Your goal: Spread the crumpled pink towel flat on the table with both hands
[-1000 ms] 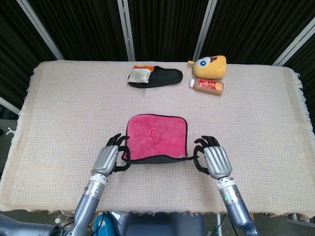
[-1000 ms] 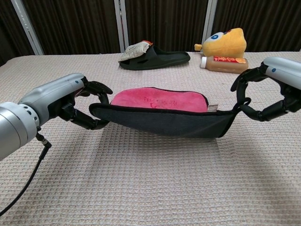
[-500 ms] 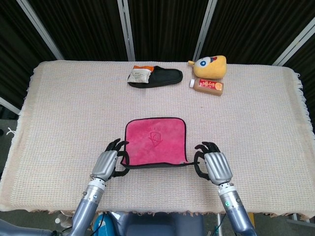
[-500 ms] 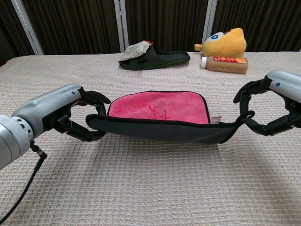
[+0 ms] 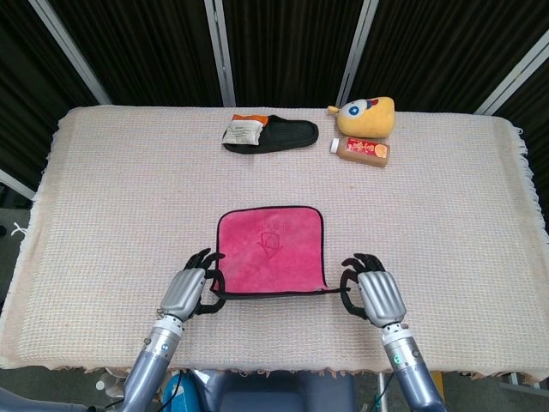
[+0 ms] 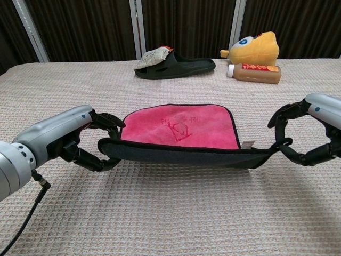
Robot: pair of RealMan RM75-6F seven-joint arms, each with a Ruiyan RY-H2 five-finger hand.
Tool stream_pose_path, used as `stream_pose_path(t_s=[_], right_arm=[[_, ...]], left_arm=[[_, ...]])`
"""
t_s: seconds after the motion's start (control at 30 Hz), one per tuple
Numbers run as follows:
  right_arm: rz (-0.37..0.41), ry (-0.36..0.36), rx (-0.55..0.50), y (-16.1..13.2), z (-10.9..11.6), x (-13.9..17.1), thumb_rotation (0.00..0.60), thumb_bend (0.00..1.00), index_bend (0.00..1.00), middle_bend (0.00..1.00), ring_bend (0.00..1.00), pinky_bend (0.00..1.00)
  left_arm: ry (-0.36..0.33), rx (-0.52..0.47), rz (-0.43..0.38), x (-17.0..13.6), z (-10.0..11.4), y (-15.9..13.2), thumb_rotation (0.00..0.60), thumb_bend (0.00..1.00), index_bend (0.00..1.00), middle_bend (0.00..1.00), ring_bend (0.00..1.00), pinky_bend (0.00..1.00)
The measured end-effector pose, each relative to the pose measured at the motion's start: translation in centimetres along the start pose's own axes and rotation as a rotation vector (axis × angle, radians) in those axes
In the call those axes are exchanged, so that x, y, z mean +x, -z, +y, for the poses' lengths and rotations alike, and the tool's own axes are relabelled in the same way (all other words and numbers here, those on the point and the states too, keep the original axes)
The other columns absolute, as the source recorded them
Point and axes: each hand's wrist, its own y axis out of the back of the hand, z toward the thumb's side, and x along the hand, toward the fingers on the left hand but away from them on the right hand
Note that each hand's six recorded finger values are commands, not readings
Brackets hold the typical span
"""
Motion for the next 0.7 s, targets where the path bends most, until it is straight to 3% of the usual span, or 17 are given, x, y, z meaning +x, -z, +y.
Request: stream_pose_path(t_s=[0.5, 0.7], right_arm=[[-0.014, -0.009, -0.002, 0.6, -0.4, 0.4, 0.6, 0.6, 0.71, 0.3, 0.17, 0.15], [-0.021, -0.02, -0.009, 1.0, -0.7, 0.6, 0.6, 0.6, 0.62, 0.3, 0.15, 0.15]], left_arm=[[0.022, 0.003, -0.009, -0.3, -0.8, -0.2, 0.6, 0.52, 0.67, 0.13, 0.0, 0.01], [0.039, 0.005, -0.008, -0.4, -1.1, -0.2, 0.6, 0.46, 0.54, 0.11, 0.0, 0.01]])
